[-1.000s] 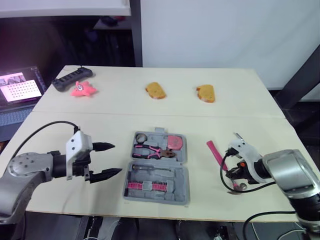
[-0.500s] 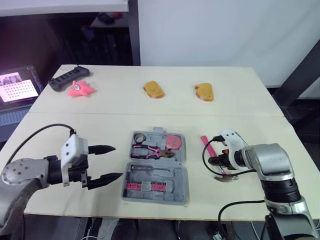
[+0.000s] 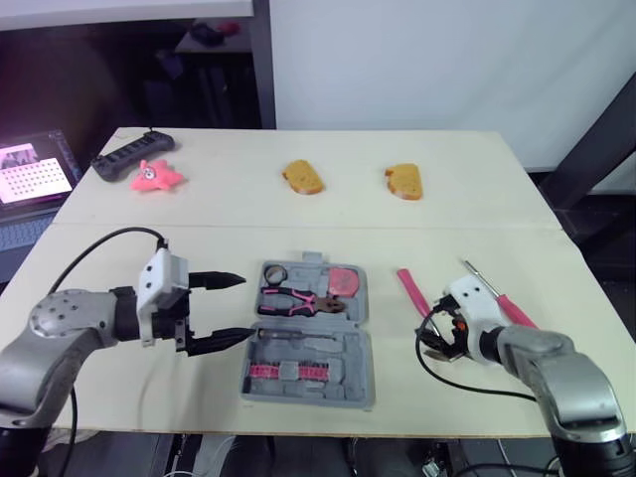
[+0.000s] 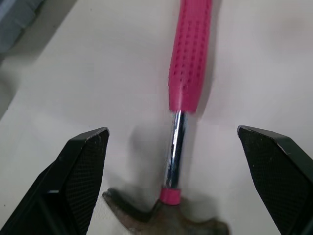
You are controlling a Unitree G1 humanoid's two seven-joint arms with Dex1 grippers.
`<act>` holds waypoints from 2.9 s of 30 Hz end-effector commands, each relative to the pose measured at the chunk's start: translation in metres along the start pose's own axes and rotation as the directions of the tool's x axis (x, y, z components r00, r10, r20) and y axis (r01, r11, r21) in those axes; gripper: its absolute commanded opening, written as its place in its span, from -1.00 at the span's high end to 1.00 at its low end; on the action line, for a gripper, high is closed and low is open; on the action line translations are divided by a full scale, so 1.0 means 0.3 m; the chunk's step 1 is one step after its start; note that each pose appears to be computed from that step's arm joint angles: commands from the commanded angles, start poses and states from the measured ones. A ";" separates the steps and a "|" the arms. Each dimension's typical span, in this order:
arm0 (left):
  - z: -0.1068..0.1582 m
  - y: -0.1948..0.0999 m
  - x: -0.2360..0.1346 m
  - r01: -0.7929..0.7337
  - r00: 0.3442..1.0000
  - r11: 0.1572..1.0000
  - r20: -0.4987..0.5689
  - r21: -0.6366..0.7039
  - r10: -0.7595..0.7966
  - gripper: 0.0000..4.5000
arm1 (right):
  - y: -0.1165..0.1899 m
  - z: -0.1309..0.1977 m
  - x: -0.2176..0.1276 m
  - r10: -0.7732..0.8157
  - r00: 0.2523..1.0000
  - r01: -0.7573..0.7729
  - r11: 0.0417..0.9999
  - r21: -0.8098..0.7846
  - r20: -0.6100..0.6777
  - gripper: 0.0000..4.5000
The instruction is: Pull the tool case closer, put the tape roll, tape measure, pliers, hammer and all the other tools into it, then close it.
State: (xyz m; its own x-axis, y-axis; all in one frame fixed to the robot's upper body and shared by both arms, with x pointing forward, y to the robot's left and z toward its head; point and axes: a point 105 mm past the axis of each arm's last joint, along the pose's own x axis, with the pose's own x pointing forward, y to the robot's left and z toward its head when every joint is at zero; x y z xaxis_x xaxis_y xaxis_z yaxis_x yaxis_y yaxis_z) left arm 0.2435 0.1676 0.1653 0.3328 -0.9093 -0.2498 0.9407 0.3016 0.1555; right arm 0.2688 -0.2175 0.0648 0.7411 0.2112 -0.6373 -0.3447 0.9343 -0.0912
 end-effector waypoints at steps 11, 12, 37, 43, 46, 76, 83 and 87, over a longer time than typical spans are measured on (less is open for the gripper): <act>0.014 0.004 -0.009 -0.001 1.000 0.999 -0.019 0.046 0.001 -1.00 | -0.023 -0.054 0.032 -0.031 0.999 0.031 0.999 0.028 -0.009 0.09; 0.013 0.003 -0.010 -0.002 1.000 0.999 -0.020 0.045 0.003 -1.00 | -0.017 -0.055 0.036 -0.022 1.000 0.022 1.000 0.021 -0.011 0.34; -0.096 0.017 -0.144 -0.097 0.989 0.995 -0.114 -0.015 0.095 -1.00 | 0.248 0.294 -0.186 0.492 0.799 -0.600 0.638 -0.482 -0.345 0.98; -0.121 -0.037 -0.181 -0.140 0.986 0.986 -0.105 -0.086 0.131 -1.00 | 0.398 0.323 -0.143 0.481 0.728 -0.685 0.530 -0.500 -0.488 0.98; -0.144 -0.072 -0.201 -0.162 0.981 0.980 -0.123 -0.113 0.148 -1.00 | 0.459 0.299 -0.128 0.449 0.726 -0.688 0.483 -0.542 -0.522 0.98; -0.188 -0.184 -0.245 -0.173 0.966 0.972 -0.218 -0.161 0.136 -1.00 | 0.623 0.262 0.060 0.404 0.774 -0.631 0.439 -0.639 -0.487 0.98; -0.190 -0.179 -0.252 -0.180 0.964 0.971 -0.224 -0.157 0.142 -1.00 | 0.644 0.243 0.061 0.421 0.760 -0.648 0.429 -0.630 -0.496 0.98; -0.192 -0.177 -0.253 -0.182 0.964 0.971 -0.225 -0.154 0.144 -1.00 | 0.648 0.252 0.051 0.433 0.757 -0.649 0.419 -0.635 -0.489 0.98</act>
State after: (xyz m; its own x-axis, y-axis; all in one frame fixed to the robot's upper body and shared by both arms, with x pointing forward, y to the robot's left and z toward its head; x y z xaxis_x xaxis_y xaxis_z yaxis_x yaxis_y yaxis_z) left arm 0.1709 0.2334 0.1148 0.4587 -0.7782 -0.4290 0.8645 0.5024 0.0130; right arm 0.2601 -0.0222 0.0838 0.1277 0.3705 -0.9200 -0.9891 0.1162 -0.0905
